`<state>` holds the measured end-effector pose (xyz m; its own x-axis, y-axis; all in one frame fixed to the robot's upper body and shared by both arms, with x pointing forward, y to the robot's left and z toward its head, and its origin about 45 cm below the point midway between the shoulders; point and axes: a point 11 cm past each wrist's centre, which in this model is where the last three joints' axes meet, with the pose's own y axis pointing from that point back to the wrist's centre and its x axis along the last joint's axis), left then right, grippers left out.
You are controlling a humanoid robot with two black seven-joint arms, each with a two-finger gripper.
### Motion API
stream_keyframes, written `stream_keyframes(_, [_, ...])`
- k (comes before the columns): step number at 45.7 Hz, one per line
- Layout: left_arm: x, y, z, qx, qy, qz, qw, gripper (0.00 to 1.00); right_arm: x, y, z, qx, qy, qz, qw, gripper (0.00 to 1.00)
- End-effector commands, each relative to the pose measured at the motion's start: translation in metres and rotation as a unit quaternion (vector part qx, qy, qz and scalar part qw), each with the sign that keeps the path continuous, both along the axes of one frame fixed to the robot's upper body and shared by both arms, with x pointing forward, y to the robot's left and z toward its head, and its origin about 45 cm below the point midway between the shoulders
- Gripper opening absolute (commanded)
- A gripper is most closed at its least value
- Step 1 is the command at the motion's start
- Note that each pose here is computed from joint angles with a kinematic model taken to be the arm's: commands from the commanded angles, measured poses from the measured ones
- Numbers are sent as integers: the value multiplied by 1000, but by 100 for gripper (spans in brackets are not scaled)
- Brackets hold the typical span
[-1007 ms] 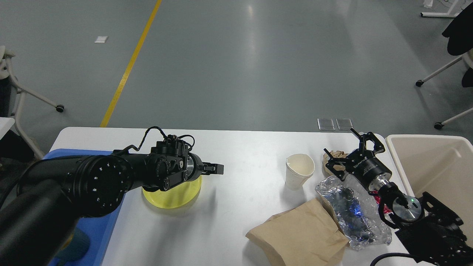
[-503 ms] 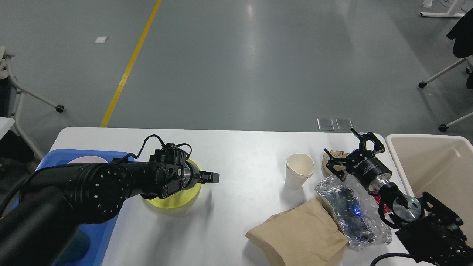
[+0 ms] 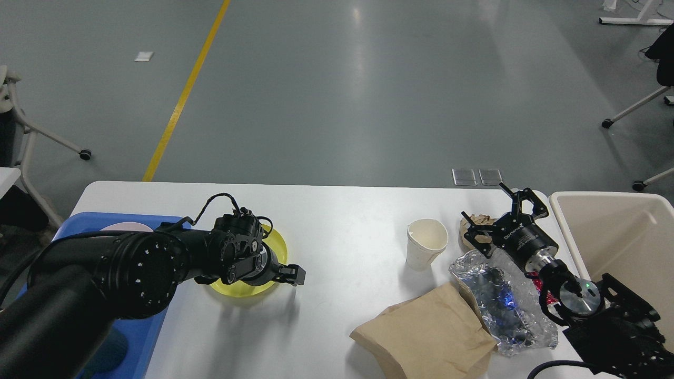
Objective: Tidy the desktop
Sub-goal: 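Grasp the rim of the yellow plate with the left gripper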
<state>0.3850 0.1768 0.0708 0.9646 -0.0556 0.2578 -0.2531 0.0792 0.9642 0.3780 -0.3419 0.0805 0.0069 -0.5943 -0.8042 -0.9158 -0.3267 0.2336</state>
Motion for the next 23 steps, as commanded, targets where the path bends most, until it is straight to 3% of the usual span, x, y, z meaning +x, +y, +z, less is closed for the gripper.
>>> stream_keyframes(1, [-4, 1, -1, 3, 17, 0, 1000, 95, 0, 0, 0, 0, 0, 0, 1000, 100])
stream_keyframes(13, [-2, 3, 1, 10, 14, 1, 1000, 86, 0, 0, 0, 0, 0, 0, 1000, 100])
stream_keyframes(23, [0, 2, 4, 10, 13, -2, 1000, 47, 0, 0, 0, 0, 0, 0, 1000, 100])
